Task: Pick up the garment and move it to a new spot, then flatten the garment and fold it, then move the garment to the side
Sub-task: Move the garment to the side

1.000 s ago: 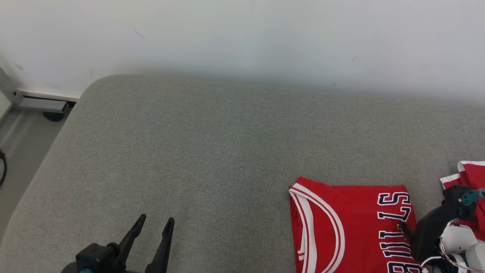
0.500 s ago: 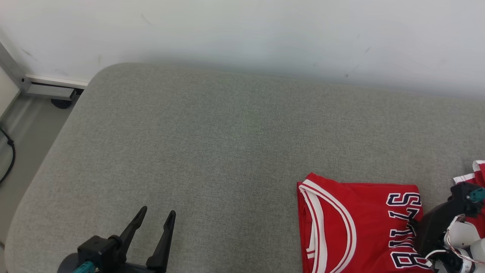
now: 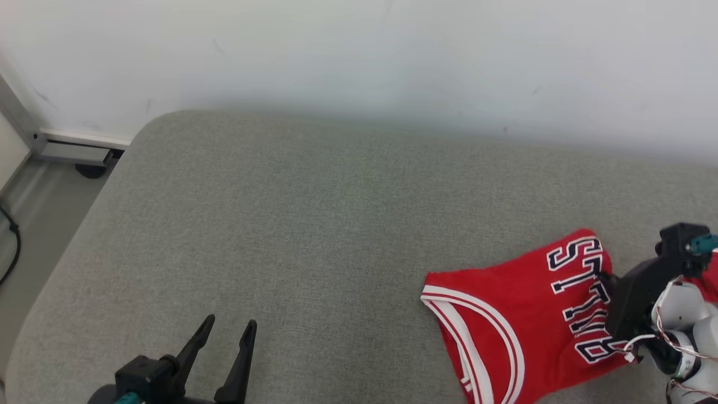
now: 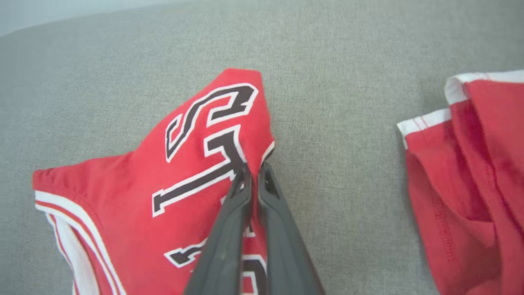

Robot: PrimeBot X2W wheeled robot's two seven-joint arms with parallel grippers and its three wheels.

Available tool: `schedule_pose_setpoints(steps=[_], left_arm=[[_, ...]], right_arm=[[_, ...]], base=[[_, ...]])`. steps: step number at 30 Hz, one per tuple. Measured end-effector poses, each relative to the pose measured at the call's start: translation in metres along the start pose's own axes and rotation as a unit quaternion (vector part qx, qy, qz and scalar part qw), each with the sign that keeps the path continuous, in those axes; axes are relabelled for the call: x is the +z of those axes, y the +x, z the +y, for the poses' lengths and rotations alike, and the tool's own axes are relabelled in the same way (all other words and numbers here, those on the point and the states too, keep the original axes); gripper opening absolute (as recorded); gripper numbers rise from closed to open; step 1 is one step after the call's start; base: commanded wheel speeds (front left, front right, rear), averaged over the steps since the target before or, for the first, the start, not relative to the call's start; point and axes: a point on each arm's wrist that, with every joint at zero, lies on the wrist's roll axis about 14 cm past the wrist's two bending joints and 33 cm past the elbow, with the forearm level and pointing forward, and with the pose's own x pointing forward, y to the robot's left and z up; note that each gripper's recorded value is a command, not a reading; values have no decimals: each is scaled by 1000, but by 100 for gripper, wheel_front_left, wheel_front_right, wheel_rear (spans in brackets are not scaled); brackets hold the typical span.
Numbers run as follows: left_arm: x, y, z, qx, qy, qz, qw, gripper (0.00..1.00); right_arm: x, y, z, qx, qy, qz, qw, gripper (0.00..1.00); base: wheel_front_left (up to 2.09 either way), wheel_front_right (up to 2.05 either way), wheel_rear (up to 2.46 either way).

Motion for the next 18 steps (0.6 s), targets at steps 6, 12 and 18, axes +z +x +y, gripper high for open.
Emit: schedule_pose_setpoints(steps=[6,12,18], left_arm=[[0,-2,-6,-9,-5,-3,1000,100],[-1,-3,-15,-20,-8,-4,1000,100],[0,-1,-17,-25,-8,-5,1000,100]], right_arm=[[39,-25,-15,-17,-13,-55,998,0],[67,-52,-51,-68,8,-92,993,0],[82,-67,-62,-84,15,-110,990,0]], base=[[0,0,0],[0,0,0],[0,0,0]])
